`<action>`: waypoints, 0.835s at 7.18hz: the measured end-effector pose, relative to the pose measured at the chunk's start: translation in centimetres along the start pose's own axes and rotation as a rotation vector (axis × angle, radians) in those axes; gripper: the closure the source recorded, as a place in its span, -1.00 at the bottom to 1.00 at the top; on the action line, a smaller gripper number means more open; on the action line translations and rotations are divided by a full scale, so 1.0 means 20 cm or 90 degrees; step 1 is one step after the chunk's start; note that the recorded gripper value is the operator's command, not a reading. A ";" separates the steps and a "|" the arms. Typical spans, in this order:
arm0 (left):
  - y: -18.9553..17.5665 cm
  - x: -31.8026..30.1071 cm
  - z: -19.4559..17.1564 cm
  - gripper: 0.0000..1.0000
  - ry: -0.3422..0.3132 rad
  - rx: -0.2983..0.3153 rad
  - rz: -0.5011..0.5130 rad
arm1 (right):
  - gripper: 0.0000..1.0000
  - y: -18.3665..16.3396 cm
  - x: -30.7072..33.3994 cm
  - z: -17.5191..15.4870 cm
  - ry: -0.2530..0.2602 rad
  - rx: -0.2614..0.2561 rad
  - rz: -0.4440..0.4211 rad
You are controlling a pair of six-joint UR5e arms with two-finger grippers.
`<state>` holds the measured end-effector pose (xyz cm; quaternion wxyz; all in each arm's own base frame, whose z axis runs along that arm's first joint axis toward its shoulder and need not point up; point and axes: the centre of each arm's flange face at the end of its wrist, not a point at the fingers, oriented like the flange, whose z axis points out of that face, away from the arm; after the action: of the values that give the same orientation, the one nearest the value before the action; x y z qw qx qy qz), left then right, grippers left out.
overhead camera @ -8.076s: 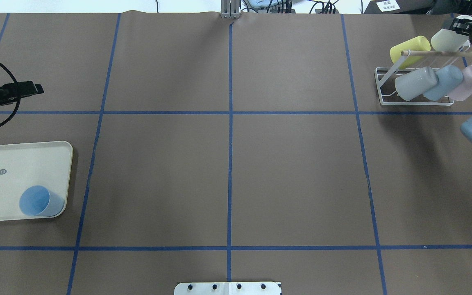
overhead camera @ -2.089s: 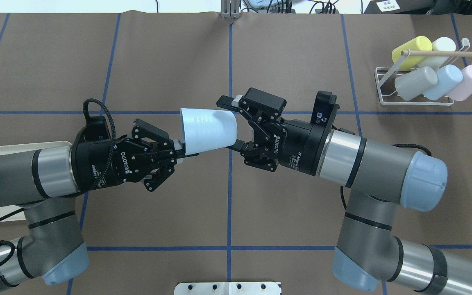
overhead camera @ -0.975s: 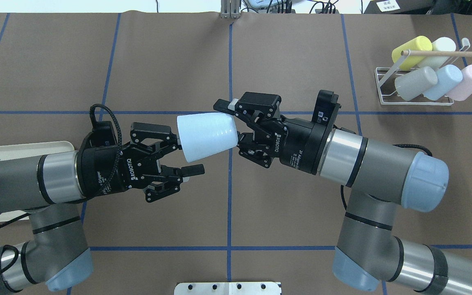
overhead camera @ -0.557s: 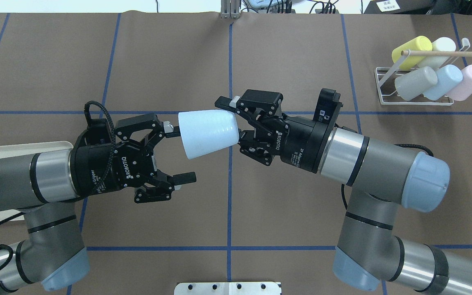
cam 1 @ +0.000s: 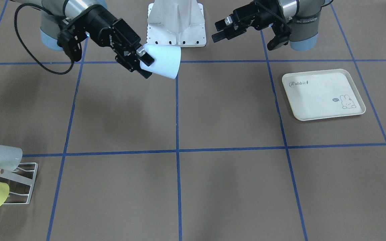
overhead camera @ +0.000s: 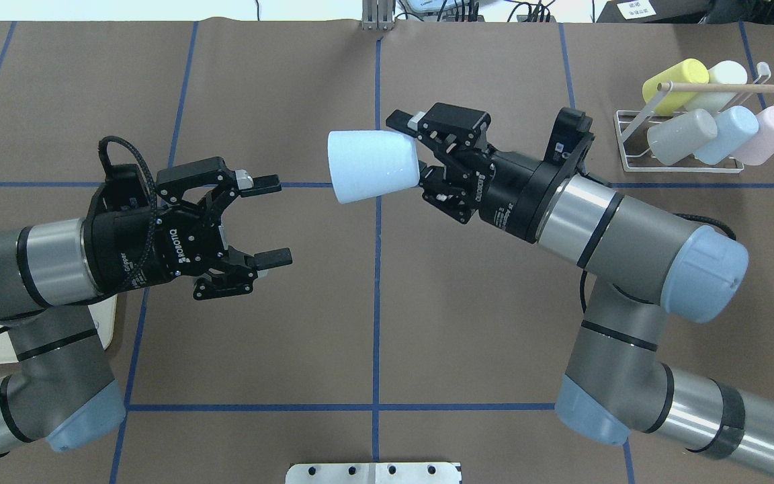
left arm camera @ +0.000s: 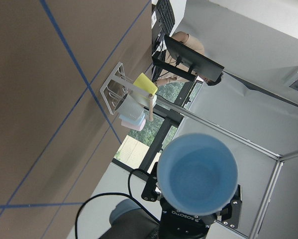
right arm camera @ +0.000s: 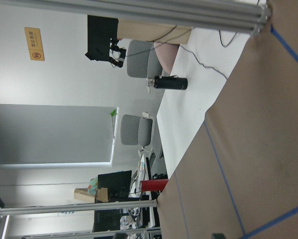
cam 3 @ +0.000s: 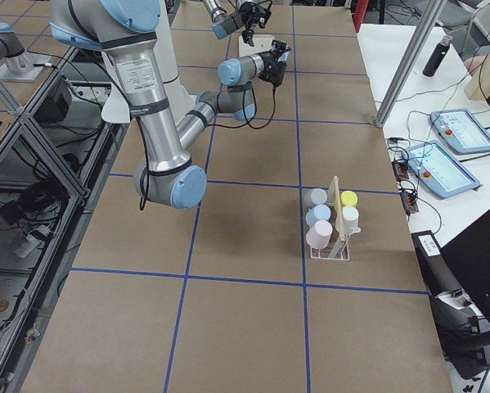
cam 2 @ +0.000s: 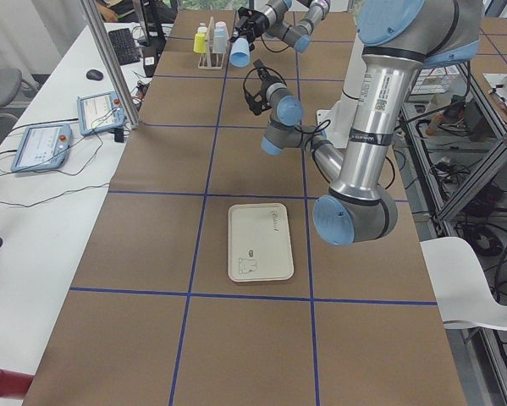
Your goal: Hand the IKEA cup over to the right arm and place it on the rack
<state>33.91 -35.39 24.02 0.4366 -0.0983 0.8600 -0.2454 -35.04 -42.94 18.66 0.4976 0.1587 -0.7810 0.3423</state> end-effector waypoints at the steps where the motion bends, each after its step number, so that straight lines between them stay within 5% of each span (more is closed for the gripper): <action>1: -0.05 -0.04 -0.02 -0.99 -0.030 0.030 0.050 | 0.91 -0.20 0.01 0.02 0.052 0.061 -0.092; 4: -0.25 -0.08 -0.02 -0.99 -0.148 0.131 0.178 | 0.92 -0.86 0.07 0.01 0.223 0.200 -0.328; 6: -0.35 -0.09 -0.01 -0.99 -0.215 0.179 0.227 | 0.93 -1.41 0.17 -0.08 0.341 0.206 -0.439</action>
<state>34.47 -40.62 28.92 0.6190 0.0763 0.7366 -0.2617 -18.97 -61.57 32.79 0.7353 0.3908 -0.4635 0.3029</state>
